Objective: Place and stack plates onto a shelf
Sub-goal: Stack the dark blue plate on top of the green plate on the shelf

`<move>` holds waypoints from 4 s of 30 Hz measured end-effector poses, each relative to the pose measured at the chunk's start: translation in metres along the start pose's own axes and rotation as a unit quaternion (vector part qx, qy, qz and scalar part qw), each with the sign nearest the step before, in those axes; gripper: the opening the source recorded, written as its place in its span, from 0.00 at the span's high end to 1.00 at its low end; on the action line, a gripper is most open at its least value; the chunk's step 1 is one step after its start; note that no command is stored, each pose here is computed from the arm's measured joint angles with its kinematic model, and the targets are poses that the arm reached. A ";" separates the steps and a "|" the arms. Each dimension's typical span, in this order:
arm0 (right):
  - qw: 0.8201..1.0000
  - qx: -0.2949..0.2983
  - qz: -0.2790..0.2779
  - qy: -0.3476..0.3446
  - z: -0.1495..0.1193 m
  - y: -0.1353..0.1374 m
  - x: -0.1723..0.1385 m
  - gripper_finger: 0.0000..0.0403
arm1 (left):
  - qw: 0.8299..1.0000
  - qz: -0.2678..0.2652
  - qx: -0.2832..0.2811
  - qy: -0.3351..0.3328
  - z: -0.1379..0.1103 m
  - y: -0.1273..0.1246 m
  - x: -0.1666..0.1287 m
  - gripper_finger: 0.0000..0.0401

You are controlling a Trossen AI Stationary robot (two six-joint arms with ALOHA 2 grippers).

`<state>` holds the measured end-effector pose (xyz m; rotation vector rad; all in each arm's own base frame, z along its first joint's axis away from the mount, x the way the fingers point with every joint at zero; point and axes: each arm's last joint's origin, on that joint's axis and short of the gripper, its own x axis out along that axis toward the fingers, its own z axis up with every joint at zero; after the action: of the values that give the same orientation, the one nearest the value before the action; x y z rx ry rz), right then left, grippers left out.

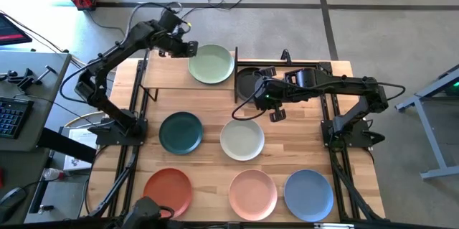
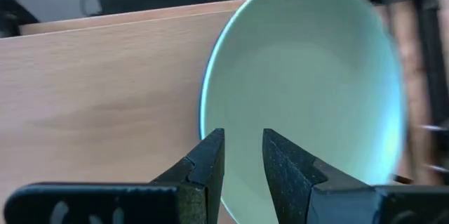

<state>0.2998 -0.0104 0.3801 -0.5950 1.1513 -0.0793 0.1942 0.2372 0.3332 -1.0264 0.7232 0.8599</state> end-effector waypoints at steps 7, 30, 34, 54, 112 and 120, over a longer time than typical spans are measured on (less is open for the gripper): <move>1.000 0.020 0.001 0.001 0.000 0.000 0.000 0.68 | 0.998 -0.061 0.020 0.019 -0.014 -0.008 -0.025 0.79; 0.988 0.136 0.074 0.015 -0.005 0.007 0.000 0.68 | 0.931 -0.013 0.305 0.199 -0.176 -0.100 -0.049 0.79; 0.977 0.185 0.106 0.019 -0.006 0.009 -0.001 0.68 | 0.925 -0.011 0.322 0.202 -0.201 -0.109 -0.054 0.79; 0.936 0.316 0.152 0.031 -0.005 0.012 -0.002 0.68 | 0.931 0.042 0.265 0.246 -0.315 -0.082 0.013 0.79; 0.928 0.338 0.159 0.015 0.004 0.022 -0.006 0.68 | 0.918 0.057 0.322 0.225 -0.360 -0.052 0.077 0.79; 0.928 0.338 0.159 0.015 0.004 0.022 -0.006 0.68 | 0.912 0.080 0.340 0.217 -0.355 -0.055 0.070 0.79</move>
<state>0.2951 0.0120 0.3757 0.2076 1.1474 -0.1968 0.2360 -0.0891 0.1730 -0.5213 1.3848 0.4455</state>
